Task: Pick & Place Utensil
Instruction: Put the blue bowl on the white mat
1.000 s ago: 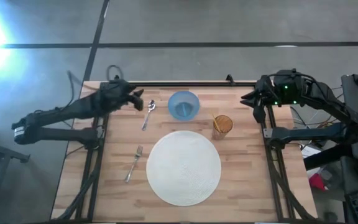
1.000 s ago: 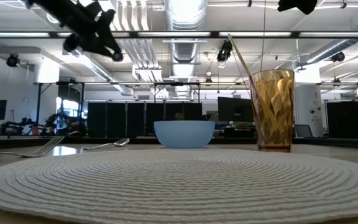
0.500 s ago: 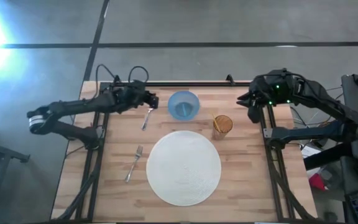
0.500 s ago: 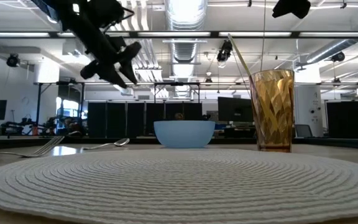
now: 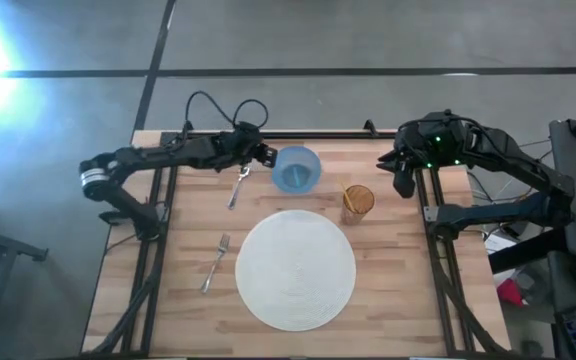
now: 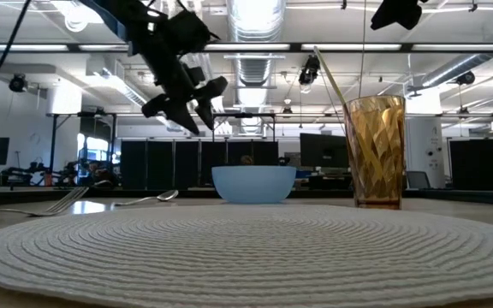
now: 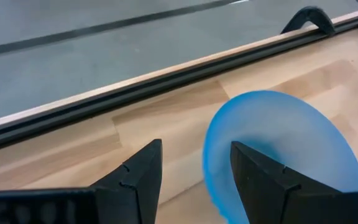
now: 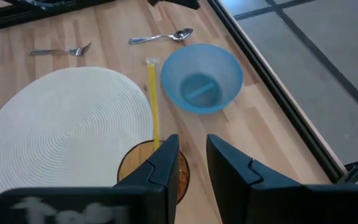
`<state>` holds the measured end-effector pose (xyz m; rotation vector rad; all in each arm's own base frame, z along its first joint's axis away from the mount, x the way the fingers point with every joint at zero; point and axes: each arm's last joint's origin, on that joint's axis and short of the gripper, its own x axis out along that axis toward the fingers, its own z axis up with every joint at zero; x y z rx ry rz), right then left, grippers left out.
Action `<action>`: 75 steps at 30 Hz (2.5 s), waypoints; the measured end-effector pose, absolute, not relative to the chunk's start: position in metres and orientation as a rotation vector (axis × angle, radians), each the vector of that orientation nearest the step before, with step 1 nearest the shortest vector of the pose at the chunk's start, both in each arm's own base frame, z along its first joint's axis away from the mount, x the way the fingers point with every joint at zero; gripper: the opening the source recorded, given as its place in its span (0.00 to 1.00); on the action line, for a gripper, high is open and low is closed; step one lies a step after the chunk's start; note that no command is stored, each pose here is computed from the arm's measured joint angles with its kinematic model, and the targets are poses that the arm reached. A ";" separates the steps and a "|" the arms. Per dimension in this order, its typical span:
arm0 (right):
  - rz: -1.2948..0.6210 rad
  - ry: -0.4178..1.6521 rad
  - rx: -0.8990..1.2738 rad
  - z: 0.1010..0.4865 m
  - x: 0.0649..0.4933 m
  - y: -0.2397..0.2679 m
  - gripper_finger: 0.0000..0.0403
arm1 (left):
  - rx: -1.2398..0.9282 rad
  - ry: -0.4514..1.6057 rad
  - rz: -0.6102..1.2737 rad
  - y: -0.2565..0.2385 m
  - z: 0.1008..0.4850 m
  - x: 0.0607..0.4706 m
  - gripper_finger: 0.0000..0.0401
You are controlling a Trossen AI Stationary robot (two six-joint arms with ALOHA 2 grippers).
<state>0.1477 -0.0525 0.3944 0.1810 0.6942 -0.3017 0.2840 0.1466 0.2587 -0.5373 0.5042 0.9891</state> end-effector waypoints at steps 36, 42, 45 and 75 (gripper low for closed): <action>-0.295 0.696 0.164 0.395 0.147 -0.052 0.17 | -0.655 0.735 0.969 0.170 0.185 0.334 0.43; -0.295 0.696 0.164 0.395 0.147 -0.052 0.17 | -0.657 0.736 0.969 0.170 0.184 0.333 0.32; -0.295 0.696 0.164 0.395 0.147 -0.052 0.17 | -0.653 0.734 0.967 0.170 0.184 0.334 0.25; -0.293 0.698 0.158 0.394 0.147 -0.052 0.17 | -0.469 0.718 0.869 0.159 0.240 0.316 0.00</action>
